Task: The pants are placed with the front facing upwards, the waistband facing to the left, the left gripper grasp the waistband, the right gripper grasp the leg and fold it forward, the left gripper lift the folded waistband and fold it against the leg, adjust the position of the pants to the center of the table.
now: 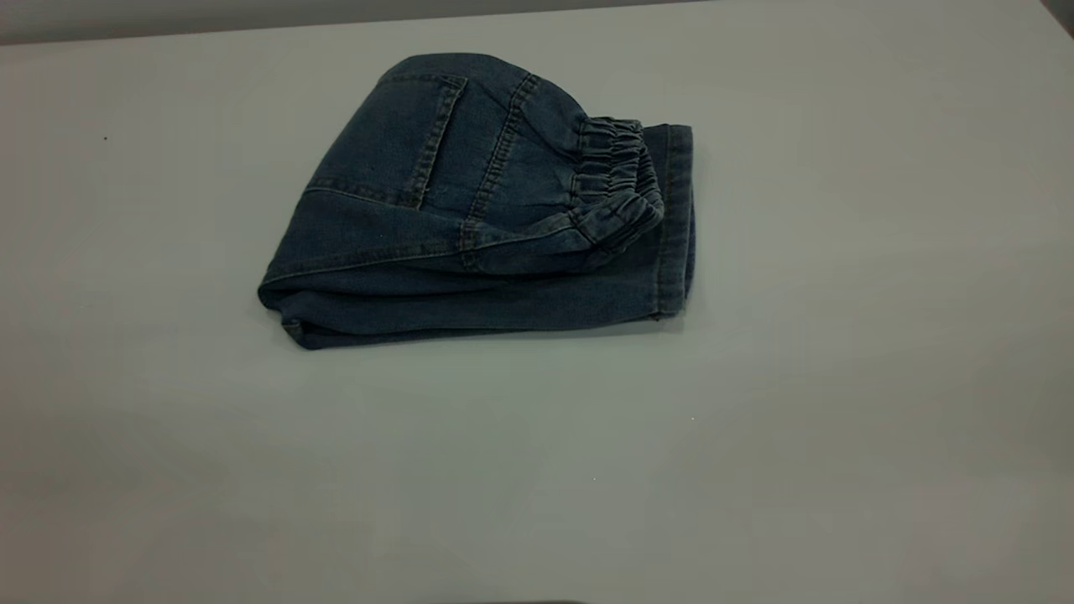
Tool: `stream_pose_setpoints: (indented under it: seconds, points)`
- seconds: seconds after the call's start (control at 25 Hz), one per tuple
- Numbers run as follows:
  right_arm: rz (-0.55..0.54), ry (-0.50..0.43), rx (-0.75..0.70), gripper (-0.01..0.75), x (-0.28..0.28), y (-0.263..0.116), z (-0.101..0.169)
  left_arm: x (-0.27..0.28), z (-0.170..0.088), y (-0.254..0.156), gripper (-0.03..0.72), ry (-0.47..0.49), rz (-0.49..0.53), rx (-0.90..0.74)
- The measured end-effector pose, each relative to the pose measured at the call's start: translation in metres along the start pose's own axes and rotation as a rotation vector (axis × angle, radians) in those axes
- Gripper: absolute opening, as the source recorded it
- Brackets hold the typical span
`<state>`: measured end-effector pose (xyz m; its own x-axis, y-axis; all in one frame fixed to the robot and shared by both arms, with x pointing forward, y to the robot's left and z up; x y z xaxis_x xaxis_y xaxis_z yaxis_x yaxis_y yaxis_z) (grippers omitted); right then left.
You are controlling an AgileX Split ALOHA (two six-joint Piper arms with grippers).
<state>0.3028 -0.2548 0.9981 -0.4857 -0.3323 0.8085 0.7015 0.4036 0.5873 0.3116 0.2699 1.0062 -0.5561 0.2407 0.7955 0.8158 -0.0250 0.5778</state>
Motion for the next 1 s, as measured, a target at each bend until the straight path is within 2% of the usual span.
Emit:
stream_pose_setpoints:
  seconds: [0.16,0.4,0.52,0.76,1.0]
  points:
    - [-0.13,-0.147,-0.133,0.495,0.015,-0.005,-0.01,0.006,0.004,-0.001,0.554,0.037,-0.063,0.045]
    - [-0.33,-0.3,-0.187,0.495,0.037,-0.019,-0.004,0.021,0.004,-0.008,0.554,0.063,-0.195,0.065]
    - [-0.376,-0.317,-0.175,0.495,0.041,-0.024,0.0,0.029,0.003,-0.013,0.554,0.075,-0.267,0.066]
    - [-0.38,-0.318,-0.174,0.495,0.042,-0.024,0.0,0.041,0.0,-0.024,0.554,0.074,-0.384,0.045]
    - [-0.381,-0.318,-0.174,0.495,0.042,-0.024,0.0,0.046,-0.002,-0.029,0.554,0.072,-0.427,0.035]
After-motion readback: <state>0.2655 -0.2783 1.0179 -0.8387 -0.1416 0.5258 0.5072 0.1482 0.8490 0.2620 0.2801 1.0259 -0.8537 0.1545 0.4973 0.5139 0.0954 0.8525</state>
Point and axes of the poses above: a point on each arm's last joint axis where the gripper is mounted, x pointing back along that axis away from the gripper, z along the wrist's bending axis when the last joint is at zero, y = z × x, the point moved 4 cm from there along -x, pointing out along that axis toward the gripper, and after that the axes turned 11 degrees about x, right-handed, at the moved point
